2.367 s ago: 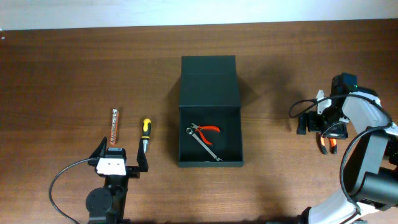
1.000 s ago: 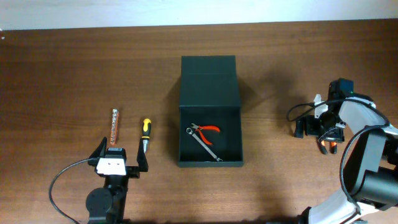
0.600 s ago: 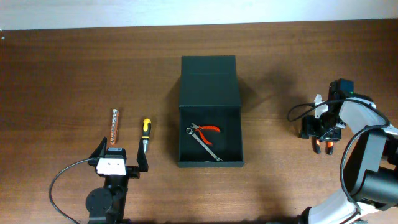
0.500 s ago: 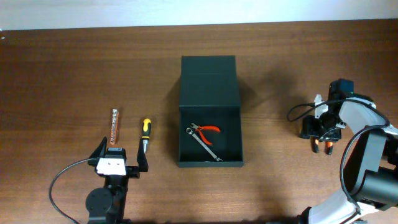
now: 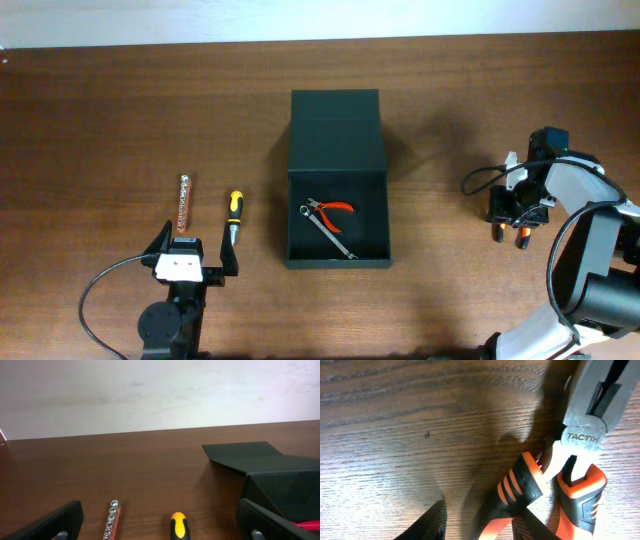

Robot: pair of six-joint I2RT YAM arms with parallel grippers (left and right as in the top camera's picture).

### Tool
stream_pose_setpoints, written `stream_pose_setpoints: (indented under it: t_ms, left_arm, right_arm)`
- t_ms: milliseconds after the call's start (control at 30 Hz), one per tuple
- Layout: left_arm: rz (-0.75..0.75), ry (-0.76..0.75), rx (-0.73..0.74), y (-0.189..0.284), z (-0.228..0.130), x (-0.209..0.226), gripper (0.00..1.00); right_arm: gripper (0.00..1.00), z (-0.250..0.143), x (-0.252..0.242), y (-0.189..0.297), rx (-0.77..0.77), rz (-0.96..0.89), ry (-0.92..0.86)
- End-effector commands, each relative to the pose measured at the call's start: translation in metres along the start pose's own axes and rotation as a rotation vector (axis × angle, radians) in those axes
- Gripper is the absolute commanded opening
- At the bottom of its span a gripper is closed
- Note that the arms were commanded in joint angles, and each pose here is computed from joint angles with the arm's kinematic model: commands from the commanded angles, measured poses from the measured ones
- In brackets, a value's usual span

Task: Pack container
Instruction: 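Lower the right gripper and grasp the needle-nose pliers at the handles, then carry the needle-nose pliers over the black box and lower inside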

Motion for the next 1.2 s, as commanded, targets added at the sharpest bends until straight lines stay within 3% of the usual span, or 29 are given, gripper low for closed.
stream_pose_setpoints:
  t_ms: [0,133,500,633,733,1167]
  left_arm:
    - [0.010,-0.015,0.000,0.000,-0.002,0.002,0.99]
    - [0.010,-0.015,0.000,0.000,-0.002,0.002,0.99]
    - [0.010,-0.015,0.000,0.000,-0.002,0.002,0.99]
    - [0.010,-0.015,0.000,0.000,-0.002,0.002,0.99]
    - [0.010,-0.015,0.000,0.000,-0.002,0.002,0.99]
    - [0.010,-0.015,0.000,0.000,-0.002,0.002,0.99]
  right_arm:
    - [0.39,-0.002,0.004,-0.006,0.007,0.025,-0.013]
    - [0.27,-0.001,0.006,-0.006,0.001,0.038,-0.013]
    - [0.26,0.007,0.023,-0.001,-0.039,0.158,-0.012]
    - [0.15,0.014,0.029,0.009,-0.040,0.171,0.008]
    - [0.07,0.021,0.038,0.020,-0.038,0.174,0.058]
    - [0.04,0.078,0.126,0.109,-0.162,0.156,0.369]
Point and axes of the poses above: each gripper's point midway between its finger pads, its own y axis back along the fingers, its own x axis along the line the jaws close on, z = x × y, the point moved 2 cm from there along y, back along the fingers, and after that the axes turned 7 degrees about y, right-handed, at the moved point
